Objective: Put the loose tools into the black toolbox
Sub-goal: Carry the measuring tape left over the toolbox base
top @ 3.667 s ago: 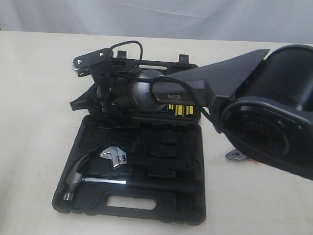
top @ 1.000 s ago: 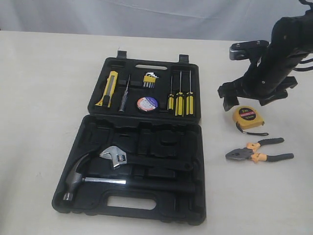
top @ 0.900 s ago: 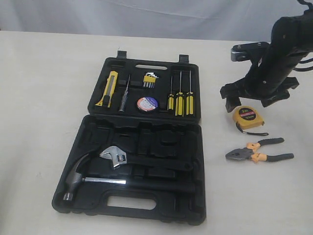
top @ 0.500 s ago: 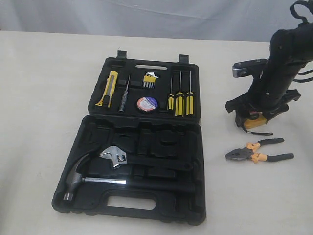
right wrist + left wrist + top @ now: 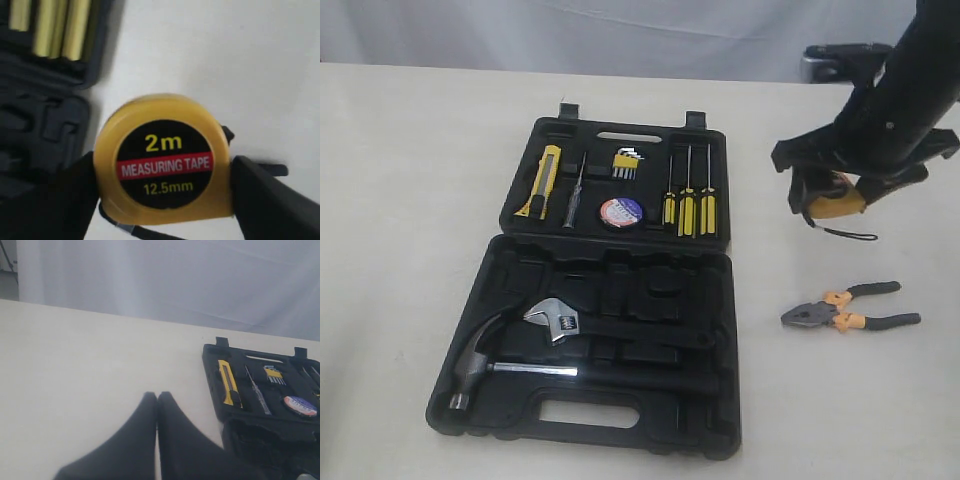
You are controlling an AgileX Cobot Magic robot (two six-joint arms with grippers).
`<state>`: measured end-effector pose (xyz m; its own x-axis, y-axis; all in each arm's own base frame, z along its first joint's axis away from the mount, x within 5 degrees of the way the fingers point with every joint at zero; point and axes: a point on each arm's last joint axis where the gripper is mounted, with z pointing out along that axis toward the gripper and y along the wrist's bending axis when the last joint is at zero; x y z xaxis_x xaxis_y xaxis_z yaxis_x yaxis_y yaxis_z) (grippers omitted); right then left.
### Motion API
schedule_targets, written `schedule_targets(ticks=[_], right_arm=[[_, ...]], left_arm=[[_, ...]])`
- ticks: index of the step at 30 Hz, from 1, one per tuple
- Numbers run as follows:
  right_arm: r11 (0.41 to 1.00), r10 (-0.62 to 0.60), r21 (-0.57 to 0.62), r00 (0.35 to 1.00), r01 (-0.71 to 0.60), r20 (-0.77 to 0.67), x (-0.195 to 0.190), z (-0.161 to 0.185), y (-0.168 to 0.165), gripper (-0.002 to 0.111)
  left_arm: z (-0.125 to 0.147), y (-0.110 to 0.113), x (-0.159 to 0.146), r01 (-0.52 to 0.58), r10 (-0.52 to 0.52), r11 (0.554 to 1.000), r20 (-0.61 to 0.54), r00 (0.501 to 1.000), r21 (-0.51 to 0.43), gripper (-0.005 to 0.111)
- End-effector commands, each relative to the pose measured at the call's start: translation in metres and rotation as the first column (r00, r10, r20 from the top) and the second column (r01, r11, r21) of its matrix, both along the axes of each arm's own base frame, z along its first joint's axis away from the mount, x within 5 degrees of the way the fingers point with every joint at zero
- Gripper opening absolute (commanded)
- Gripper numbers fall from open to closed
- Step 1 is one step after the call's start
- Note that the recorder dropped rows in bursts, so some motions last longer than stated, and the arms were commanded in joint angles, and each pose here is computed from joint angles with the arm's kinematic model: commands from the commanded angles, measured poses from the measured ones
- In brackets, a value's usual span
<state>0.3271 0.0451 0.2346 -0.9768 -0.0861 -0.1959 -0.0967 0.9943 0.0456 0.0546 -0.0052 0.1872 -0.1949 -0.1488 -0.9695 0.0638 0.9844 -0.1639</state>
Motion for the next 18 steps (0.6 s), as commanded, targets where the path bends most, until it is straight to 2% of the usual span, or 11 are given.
schedule_targets(ticks=[1,3,7,11,14,18], right_arm=[[0.992,0.118,0.039,0.990,-0.121,0.079,-0.037,0.047,0.051,-0.001],[0.985,0.152,0.060,0.983,-0.159,0.099,-0.051,0.056,0.076,-0.001],[0.981,0.136,0.120,0.982,-0.152,0.131,-0.073,0.058,0.124,-0.001],[0.979,0.136,0.112,0.957,-0.169,0.255,-0.078,0.048,0.167,-0.001],[0.982,0.046,0.156,0.942,-0.103,0.332,-0.073,0.033,0.192,-0.001],[0.980,-0.057,0.200,0.943,-0.011,0.328,-0.057,0.004,0.211,-0.001]], left_arm=[[0.001,-0.001,0.000,0.006,-0.006,1.000,-0.003,1.000,-0.008,0.000],[0.001,-0.001,0.000,0.006,-0.006,1.000,-0.003,1.000,-0.008,0.000],[0.001,-0.001,0.000,0.006,-0.006,1.000,-0.003,1.000,-0.008,0.000],[0.001,-0.001,0.000,0.006,-0.006,1.000,-0.003,1.000,-0.008,0.000],[0.001,-0.001,0.000,0.006,-0.006,1.000,-0.003,1.000,-0.008,0.000],[0.001,-0.001,0.000,0.006,-0.006,1.000,-0.003,1.000,-0.008,0.000]])
